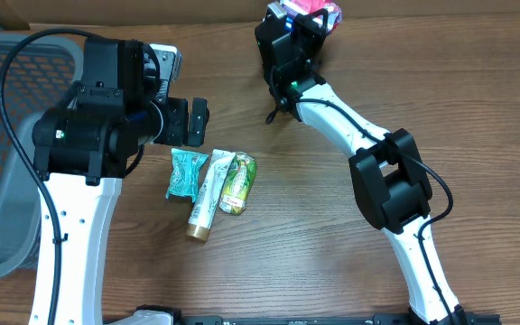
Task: Scan the item barcode
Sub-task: 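Hold the purple package in front of the white scanner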
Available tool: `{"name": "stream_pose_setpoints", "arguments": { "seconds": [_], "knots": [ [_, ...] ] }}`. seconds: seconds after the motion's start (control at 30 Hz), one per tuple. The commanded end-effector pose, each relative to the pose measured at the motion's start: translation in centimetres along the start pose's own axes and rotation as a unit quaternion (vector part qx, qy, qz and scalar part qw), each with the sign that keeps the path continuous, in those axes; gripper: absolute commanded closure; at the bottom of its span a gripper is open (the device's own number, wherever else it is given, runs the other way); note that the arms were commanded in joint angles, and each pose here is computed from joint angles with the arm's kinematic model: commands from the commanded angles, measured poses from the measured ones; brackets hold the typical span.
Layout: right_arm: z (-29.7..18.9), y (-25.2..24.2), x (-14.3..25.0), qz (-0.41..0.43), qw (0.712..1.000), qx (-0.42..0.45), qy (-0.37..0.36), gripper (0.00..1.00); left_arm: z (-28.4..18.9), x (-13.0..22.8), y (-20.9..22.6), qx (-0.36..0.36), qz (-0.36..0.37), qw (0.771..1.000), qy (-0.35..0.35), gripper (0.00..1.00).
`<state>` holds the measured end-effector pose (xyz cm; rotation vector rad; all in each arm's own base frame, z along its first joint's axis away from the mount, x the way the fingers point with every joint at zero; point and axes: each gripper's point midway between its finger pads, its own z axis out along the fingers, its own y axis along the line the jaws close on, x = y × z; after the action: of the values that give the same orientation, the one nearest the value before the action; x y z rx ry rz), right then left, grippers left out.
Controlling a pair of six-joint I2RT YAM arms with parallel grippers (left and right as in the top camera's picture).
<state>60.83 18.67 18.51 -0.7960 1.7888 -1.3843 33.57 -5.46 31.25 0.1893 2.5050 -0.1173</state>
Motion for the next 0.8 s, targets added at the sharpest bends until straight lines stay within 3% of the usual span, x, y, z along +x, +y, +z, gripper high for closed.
{"name": "stream_pose_setpoints", "arguments": {
  "seconds": [0.0, 0.37, 0.53, 0.67, 0.77],
  "knots": [
    [-1.2, -2.5, -0.7, 0.051, 0.999, 0.019, -0.004, 0.96, -0.3, -0.5, 0.3, -0.005, -0.008, 1.000, -0.007, 0.00],
    [-1.9, -3.7, -0.5, 0.084, 0.996, 0.039, 0.010, 0.96, -0.3, -0.5, 0.3, -0.005, -0.008, 1.000, -0.007, 0.00],
    [-4.1, -9.0, 0.1, 0.179, 0.982, 0.050, 0.008, 0.97, -0.3, -0.5, 0.3, -0.005, -0.008, 1.000, -0.007, 0.01],
    [-6.3, -11.1, 1.2, 0.197, 0.979, -0.045, -0.028, 0.96, -0.3, -0.5, 0.3, -0.005, -0.008, 1.000, -0.007, 0.00],
    [-8.2, -11.6, 3.3, 0.249, 0.955, -0.157, -0.039, 0.96, -0.3, -0.5, 0.3, -0.005, -0.008, 1.000, -0.007, 0.01]
  ]
}}
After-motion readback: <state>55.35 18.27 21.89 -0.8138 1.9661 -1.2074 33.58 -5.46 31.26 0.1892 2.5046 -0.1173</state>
